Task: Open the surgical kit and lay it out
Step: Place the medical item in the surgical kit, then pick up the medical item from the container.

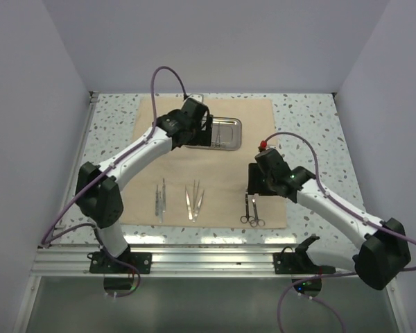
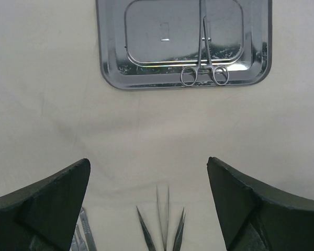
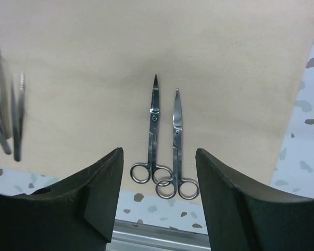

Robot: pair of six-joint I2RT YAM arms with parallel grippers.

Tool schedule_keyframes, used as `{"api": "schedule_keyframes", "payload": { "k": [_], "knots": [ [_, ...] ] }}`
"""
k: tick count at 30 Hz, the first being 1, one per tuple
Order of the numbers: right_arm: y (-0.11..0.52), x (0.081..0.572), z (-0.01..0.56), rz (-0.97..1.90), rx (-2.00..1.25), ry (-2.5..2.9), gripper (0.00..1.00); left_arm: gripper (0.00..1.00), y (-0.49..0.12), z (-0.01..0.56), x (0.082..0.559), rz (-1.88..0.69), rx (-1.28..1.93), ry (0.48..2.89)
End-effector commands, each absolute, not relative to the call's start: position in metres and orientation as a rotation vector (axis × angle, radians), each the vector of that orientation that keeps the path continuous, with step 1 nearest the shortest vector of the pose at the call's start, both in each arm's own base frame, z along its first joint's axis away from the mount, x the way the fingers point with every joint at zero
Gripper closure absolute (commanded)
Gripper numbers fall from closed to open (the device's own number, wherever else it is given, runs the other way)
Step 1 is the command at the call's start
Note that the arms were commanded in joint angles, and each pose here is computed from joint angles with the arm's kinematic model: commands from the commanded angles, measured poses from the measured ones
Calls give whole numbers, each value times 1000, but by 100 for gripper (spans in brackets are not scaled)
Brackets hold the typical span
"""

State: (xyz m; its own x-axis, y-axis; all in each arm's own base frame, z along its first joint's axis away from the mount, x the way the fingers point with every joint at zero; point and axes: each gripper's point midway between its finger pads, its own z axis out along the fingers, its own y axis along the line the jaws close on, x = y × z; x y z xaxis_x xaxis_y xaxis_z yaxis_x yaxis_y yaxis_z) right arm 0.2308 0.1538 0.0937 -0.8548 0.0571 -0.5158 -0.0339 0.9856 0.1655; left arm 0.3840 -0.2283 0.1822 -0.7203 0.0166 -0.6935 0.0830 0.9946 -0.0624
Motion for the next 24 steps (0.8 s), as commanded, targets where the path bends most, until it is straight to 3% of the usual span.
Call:
{"api": "schedule_keyframes", "payload": {
  "k": [1, 13, 24],
  "knots": [
    [140, 228, 135, 196, 4, 2519, 39, 3, -250, 179, 412, -110, 103, 2337],
    [96, 183, 179, 155, 92, 2476, 39, 4, -320, 111, 494, -146, 184, 2356],
    [96, 186, 194, 135, 95, 2482, 40, 5, -341, 72, 542, -168, 156, 2297]
  ]
}}
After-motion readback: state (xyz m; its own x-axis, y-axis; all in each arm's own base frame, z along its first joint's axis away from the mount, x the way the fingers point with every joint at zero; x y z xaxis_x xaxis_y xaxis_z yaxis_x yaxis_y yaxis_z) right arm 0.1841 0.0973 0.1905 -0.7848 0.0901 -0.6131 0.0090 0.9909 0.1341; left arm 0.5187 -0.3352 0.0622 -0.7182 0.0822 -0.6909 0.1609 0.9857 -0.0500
